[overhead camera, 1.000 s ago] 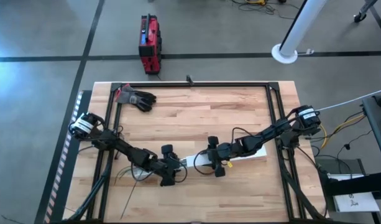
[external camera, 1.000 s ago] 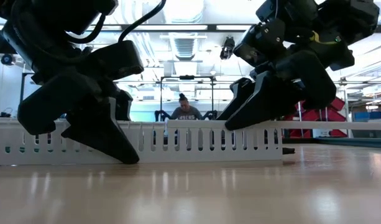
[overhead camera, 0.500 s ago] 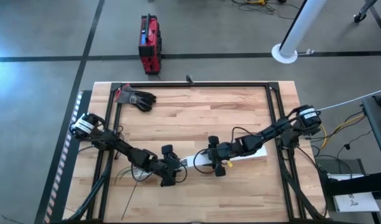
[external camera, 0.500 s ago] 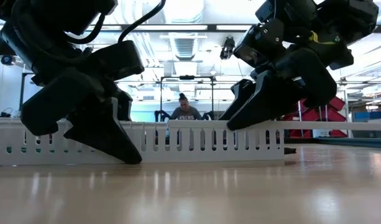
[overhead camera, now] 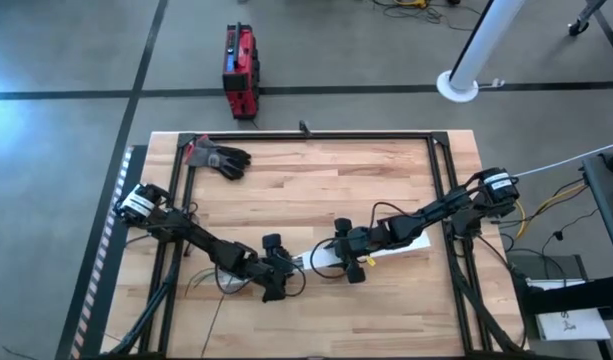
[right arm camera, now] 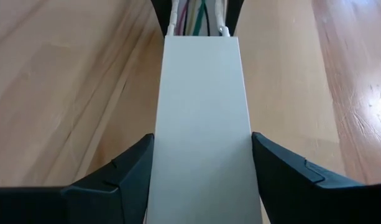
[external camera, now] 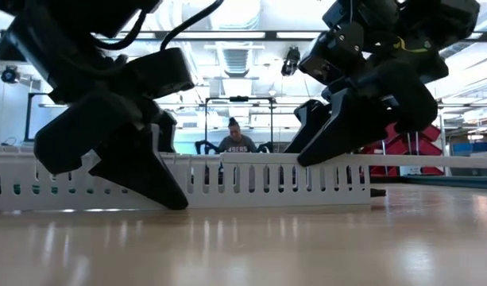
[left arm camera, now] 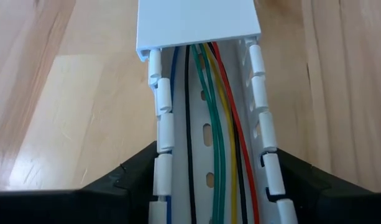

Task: Ziptie cables
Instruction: Close the white cable duct using the white cable duct cover

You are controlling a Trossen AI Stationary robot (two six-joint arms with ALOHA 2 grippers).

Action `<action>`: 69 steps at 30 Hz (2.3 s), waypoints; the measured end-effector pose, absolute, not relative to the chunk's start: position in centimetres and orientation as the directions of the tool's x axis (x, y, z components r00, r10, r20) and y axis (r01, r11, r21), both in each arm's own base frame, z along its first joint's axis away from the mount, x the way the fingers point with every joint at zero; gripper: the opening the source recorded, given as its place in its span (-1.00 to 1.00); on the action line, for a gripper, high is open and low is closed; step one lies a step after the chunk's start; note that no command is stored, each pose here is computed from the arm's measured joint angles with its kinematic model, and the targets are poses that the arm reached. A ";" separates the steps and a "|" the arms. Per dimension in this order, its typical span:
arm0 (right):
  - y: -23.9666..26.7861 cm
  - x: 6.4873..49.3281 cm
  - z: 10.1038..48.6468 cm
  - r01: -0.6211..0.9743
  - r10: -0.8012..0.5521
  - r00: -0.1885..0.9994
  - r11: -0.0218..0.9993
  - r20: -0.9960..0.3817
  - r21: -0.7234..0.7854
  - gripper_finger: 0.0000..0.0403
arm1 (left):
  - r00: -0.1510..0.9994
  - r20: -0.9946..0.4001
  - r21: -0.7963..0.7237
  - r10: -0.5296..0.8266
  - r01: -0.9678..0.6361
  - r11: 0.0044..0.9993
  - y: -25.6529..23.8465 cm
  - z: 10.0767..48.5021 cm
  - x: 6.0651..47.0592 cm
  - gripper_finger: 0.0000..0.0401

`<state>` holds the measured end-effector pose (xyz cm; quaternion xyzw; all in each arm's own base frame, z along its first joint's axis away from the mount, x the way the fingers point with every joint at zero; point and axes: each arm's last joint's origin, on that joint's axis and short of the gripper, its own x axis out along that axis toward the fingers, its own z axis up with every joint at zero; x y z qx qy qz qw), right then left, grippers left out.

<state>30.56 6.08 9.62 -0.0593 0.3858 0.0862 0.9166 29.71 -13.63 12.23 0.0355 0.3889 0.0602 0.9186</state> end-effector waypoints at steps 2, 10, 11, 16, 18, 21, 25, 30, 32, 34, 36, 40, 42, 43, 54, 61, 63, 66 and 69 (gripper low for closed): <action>6.0 30.7 9.8 -0.209 0.111 0.669 0.977 -0.735 -0.042 0.09 | 0.679 -0.719 0.126 0.144 -0.076 0.989 -13.8 12.7 30.0 0.05; 6.2 31.7 10.6 -0.253 0.140 0.642 0.967 -0.754 -0.036 0.09 | 0.629 -0.759 0.159 0.167 -0.070 0.985 -14.0 13.5 30.4 0.05; 6.2 31.8 10.6 -0.254 0.140 0.637 0.966 -0.758 -0.035 0.09 | 0.629 -0.759 0.159 0.167 -0.070 0.985 -14.0 13.5 30.4 0.05; 6.2 31.9 10.8 -0.251 0.149 0.634 0.968 -0.759 -0.020 0.09 | 0.631 -0.757 0.160 0.169 -0.071 0.985 -14.0 13.6 30.4 0.05; 6.2 31.9 10.8 -0.231 0.145 0.635 0.973 -0.759 -0.008 0.09 | 0.634 -0.754 0.163 0.170 -0.071 0.984 -14.0 13.6 30.4 0.05; 6.2 31.8 10.7 -0.177 0.104 0.627 0.984 -0.772 -0.011 0.09 | 0.636 -0.752 0.163 0.175 -0.079 0.984 -14.0 13.5 30.5 0.05; 6.1 31.7 10.6 -0.170 0.090 0.618 0.985 -0.781 -0.020 0.09 | 0.636 -0.750 0.168 0.183 -0.084 0.982 -14.0 13.2 30.6 0.05; 6.1 31.6 11.0 -0.189 0.085 0.622 0.981 -0.778 -0.043 0.09 | 0.630 -0.753 0.172 0.191 -0.092 0.981 -14.1 12.7 30.7 0.05; 6.1 31.6 11.5 -0.198 0.085 0.633 0.979 -0.769 -0.054 0.08 | 0.628 -0.754 0.167 0.192 -0.100 0.981 -14.1 12.5 30.6 0.06; 6.3 31.4 12.0 -0.205 0.080 0.643 0.976 -0.762 -0.070 0.08 | 0.628 -0.754 0.163 0.193 -0.107 0.981 -14.1 12.4 30.6 0.06; 6.3 31.3 12.2 -0.206 0.076 0.642 0.976 -0.763 -0.077 0.08 | 0.630 -0.753 0.163 0.193 -0.105 0.981 -14.1 12.4 30.6 0.05; 6.0 31.3 12.0 -0.214 0.089 0.626 0.975 -0.775 -0.060 0.08 | 0.641 -0.745 0.173 0.187 -0.086 0.981 -14.1 12.4 30.7 0.05; 5.9 31.3 11.6 -0.228 0.107 0.611 0.973 -0.785 -0.045 0.08 | 0.641 -0.744 0.178 0.188 -0.081 0.981 -14.1 12.4 30.7 0.06; 5.9 31.3 11.5 -0.230 0.106 0.605 0.972 -0.789 -0.046 0.08 | 0.640 -0.745 0.178 0.188 -0.082 0.981 -14.1 12.4 30.7 0.06; 6.5 30.4 13.2 -0.271 0.088 0.616 0.957 -0.783 -0.105 0.08 | 0.612 -0.766 0.159 0.196 -0.114 0.981 -14.0 12.1 30.4 0.07; 6.4 29.8 13.3 -0.259 0.050 0.578 0.958 -0.815 -0.124 0.08 | 0.603 -0.773 0.155 0.197 -0.122 0.980 -13.9 12.0 30.3 0.06; 6.5 29.8 13.2 -0.258 0.048 0.576 0.958 -0.816 -0.125 0.08 | 0.601 -0.774 0.156 0.197 -0.121 0.980 -13.9 12.0 30.3 0.08; 6.5 29.8 13.2 -0.256 0.049 0.577 0.959 -0.815 -0.124 0.08 | 0.601 -0.775 0.157 0.197 -0.120 0.980 -13.9 12.0 30.3 0.09; 6.5 29.9 13.2 -0.256 0.051 0.586 0.959 -0.809 -0.125 0.08 | 0.605 -0.771 0.157 0.198 -0.122 0.980 -13.9 12.0 30.3 0.08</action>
